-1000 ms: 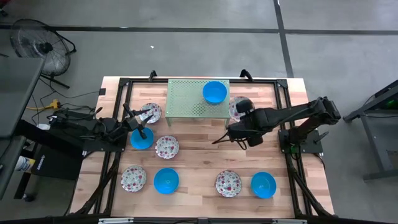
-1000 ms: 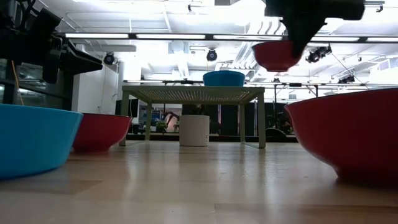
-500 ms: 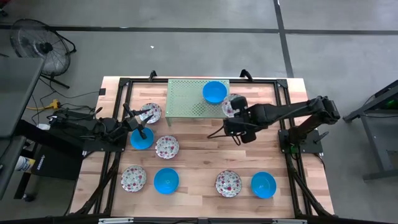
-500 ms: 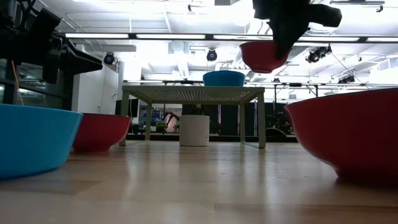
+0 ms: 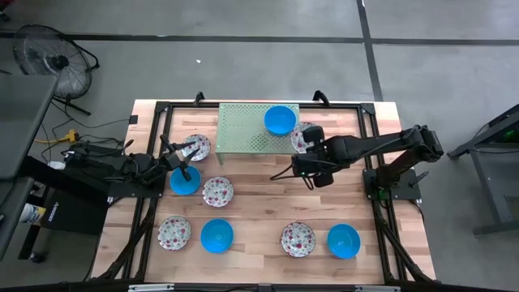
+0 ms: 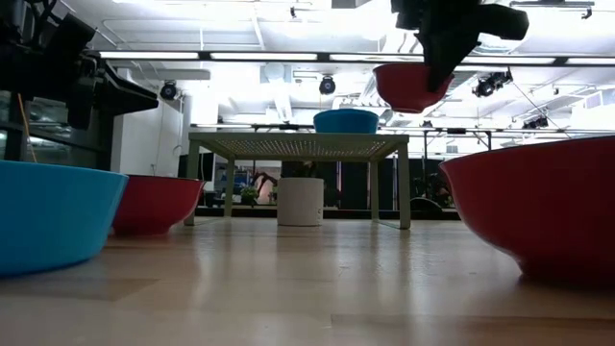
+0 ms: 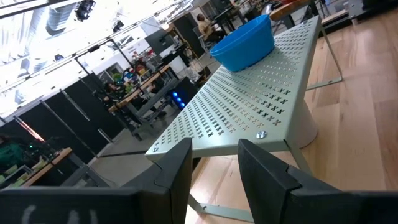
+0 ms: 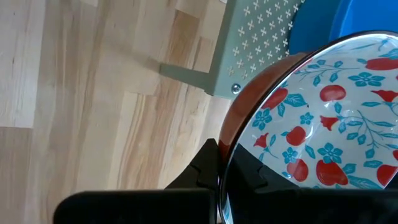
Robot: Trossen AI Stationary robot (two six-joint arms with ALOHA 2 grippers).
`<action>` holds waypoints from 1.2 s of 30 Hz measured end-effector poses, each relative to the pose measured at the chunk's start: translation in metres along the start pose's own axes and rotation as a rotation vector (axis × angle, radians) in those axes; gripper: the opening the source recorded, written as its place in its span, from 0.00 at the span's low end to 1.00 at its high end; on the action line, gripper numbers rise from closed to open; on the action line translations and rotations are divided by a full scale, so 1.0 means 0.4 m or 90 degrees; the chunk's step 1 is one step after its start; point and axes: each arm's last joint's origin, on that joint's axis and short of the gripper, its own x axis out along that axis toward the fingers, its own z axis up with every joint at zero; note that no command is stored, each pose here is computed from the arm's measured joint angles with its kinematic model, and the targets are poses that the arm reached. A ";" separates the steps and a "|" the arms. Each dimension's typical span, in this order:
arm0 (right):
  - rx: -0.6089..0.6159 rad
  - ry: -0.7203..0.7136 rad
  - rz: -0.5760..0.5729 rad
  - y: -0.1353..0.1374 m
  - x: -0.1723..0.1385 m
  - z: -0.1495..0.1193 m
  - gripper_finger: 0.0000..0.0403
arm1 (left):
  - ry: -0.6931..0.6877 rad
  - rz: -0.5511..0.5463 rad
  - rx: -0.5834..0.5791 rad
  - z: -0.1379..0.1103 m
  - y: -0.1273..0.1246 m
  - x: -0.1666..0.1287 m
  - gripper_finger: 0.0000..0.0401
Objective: Pick & Place Mini bowls
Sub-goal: Put the red patterned bowl on the shelf
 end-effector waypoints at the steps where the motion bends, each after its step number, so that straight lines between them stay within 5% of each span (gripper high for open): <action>1: -0.001 0.001 0.000 0.000 0.000 -0.001 0.00 | 0.000 0.000 -0.001 0.000 0.000 0.000 0.32; 8: -0.005 0.005 -0.012 -0.001 0.001 -0.001 0.00 | 0.000 0.002 -0.006 0.000 0.000 0.000 0.32; 16: 0.035 -0.011 -0.025 -0.004 0.000 0.005 0.00 | -0.003 -0.001 -0.188 0.001 0.000 0.000 0.32; 21: -0.044 -0.030 0.046 0.000 0.002 0.009 0.00 | -0.019 -0.022 -0.334 0.014 0.008 -0.002 0.32; 27: -0.164 -0.038 0.043 0.000 0.002 0.010 0.00 | -0.043 -0.084 -0.421 0.031 0.013 -0.004 0.32; 36: -0.306 -0.053 -0.062 -0.018 -0.035 0.026 0.00 | -0.061 -0.093 -0.508 0.065 0.015 0.008 0.32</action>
